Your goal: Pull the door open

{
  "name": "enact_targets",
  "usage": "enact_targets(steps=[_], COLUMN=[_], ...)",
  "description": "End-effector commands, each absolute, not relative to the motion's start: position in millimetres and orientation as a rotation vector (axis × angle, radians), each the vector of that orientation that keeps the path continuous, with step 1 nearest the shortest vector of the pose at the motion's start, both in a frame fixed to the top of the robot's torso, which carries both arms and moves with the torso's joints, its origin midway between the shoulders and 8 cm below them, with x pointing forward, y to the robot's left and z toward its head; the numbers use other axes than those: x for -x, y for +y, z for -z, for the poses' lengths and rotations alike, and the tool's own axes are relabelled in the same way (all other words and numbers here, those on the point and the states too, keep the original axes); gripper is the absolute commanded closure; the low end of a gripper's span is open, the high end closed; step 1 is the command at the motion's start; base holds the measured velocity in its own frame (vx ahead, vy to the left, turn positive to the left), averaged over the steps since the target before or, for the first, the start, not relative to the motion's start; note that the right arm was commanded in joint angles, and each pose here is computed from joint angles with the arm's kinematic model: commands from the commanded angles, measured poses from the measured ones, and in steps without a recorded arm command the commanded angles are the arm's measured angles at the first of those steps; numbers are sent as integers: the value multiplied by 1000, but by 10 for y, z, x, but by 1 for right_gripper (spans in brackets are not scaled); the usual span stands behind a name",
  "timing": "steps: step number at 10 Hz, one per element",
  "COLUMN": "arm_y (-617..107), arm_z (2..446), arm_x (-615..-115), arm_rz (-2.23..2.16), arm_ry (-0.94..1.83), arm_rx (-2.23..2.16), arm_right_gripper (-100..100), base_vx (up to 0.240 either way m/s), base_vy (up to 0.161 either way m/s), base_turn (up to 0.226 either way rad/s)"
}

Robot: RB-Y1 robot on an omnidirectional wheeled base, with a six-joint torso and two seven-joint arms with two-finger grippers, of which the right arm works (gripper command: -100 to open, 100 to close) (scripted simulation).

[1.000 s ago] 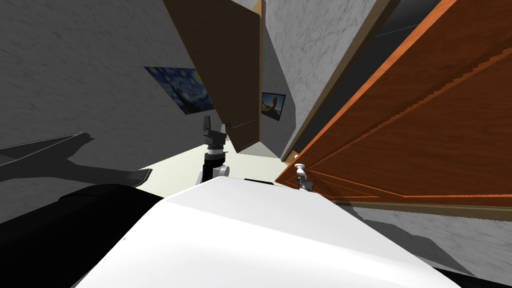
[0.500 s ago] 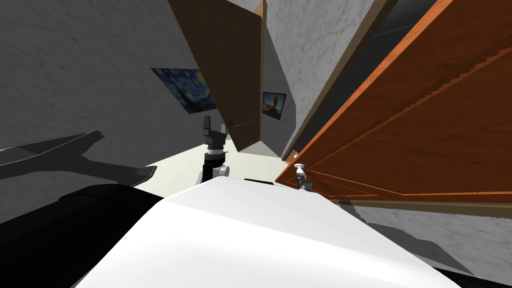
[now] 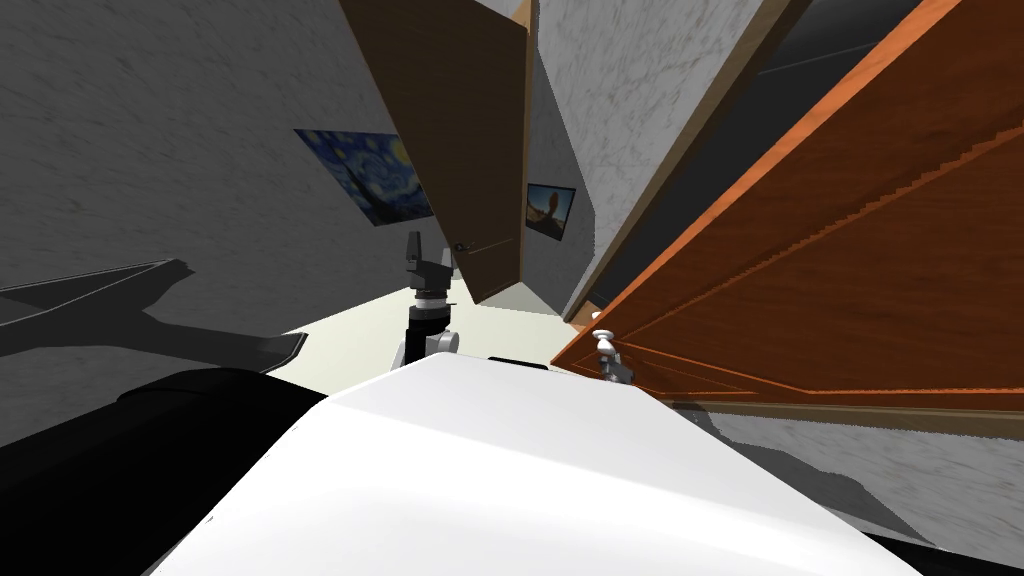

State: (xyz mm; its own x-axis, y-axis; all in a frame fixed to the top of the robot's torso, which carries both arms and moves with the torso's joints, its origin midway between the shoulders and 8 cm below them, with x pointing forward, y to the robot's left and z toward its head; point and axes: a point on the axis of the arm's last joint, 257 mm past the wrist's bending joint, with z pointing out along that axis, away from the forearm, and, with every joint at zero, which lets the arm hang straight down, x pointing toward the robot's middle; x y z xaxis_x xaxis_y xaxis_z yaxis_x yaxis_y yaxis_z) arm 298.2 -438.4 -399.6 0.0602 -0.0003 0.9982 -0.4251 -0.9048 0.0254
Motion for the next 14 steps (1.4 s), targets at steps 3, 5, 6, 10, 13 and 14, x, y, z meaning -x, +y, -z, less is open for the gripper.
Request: enact_targets(steps=[3,5,6,10,13,14], arm_y=[-4405,-4405,-4405,-4357,-4214,-4181], arm_z=[3980,3980,3980,4000,3978,3972], arm_x=[-2996,-2996,-2996,-2985,-3027,-3035], arm_rz=[-1911,-1911,-1911,-1920,-1962,-1971], arm_ry=[-440,-440,-440,-420,-385,-377], arm_rx=[-2039,-2039,-2039,-2048,-2053,-2055], arm_right_gripper=[-100,100,100,-100,-100,-100], base_vx=[36,-5,-5,-30,-201,-158], base_vy=[31,-17,-5,-4,-48,-13], base_turn=[-18,3,4,30,109,34])
